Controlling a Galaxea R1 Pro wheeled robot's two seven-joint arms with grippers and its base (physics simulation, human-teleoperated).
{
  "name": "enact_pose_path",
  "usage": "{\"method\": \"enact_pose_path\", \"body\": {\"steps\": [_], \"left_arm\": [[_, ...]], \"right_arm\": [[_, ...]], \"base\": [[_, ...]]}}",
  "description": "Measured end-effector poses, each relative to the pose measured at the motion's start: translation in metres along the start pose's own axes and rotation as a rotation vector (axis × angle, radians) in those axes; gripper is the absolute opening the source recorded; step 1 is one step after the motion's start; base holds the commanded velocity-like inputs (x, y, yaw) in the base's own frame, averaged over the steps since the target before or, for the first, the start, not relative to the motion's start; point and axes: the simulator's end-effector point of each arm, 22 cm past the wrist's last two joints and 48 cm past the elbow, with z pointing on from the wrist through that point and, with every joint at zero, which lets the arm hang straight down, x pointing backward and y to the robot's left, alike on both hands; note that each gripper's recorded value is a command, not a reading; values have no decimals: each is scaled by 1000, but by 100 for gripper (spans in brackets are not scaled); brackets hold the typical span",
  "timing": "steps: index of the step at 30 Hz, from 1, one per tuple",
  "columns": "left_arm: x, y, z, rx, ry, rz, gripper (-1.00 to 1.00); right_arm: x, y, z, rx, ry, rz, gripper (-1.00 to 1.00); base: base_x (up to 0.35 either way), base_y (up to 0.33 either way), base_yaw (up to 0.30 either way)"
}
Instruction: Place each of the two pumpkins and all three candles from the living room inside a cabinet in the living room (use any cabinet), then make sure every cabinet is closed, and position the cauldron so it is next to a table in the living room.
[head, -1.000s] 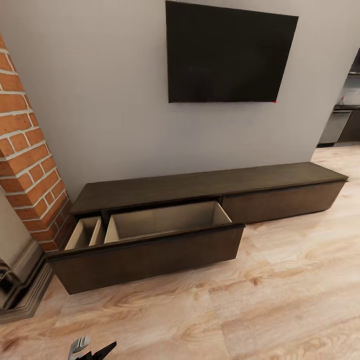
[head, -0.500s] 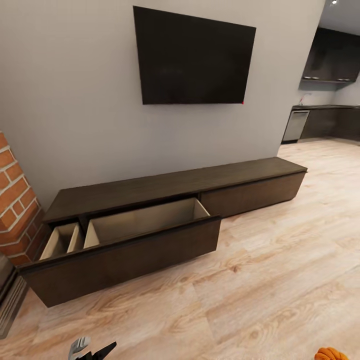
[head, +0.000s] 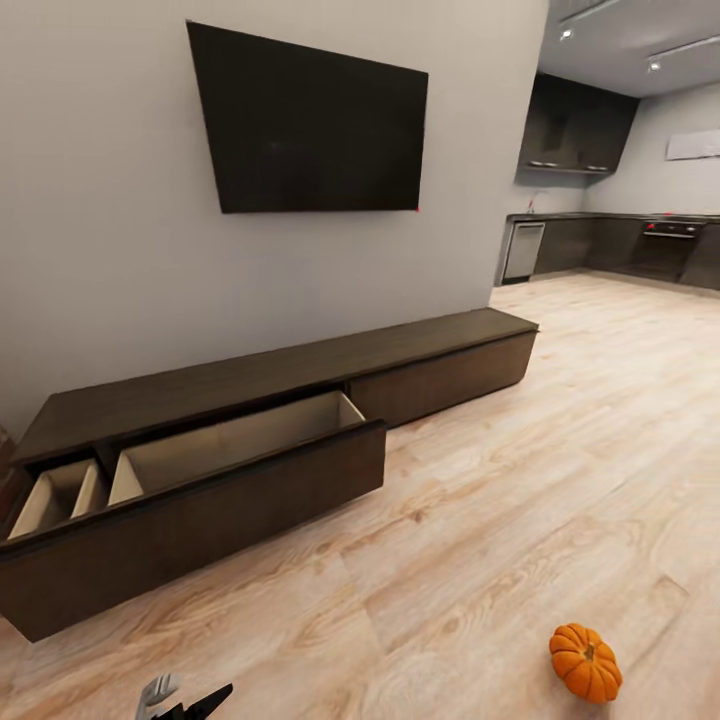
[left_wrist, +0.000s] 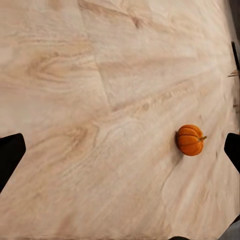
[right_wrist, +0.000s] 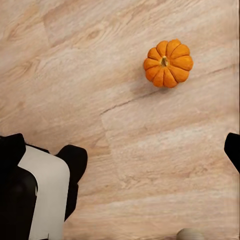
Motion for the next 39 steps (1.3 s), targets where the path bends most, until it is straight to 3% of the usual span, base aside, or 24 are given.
{"method": "enact_pose_path", "body": {"steps": [18,39], "left_arm": [[-5,-4,0,9,-10,9,100],[-9,-9,-1,17,-19,17,100]], "right_arm": [[0,1,-5,1,-13,-3,100],[0,3,-10,2,-28,-7,100]], "base": [[-80,-36,-284],[68,0,-284]]}}
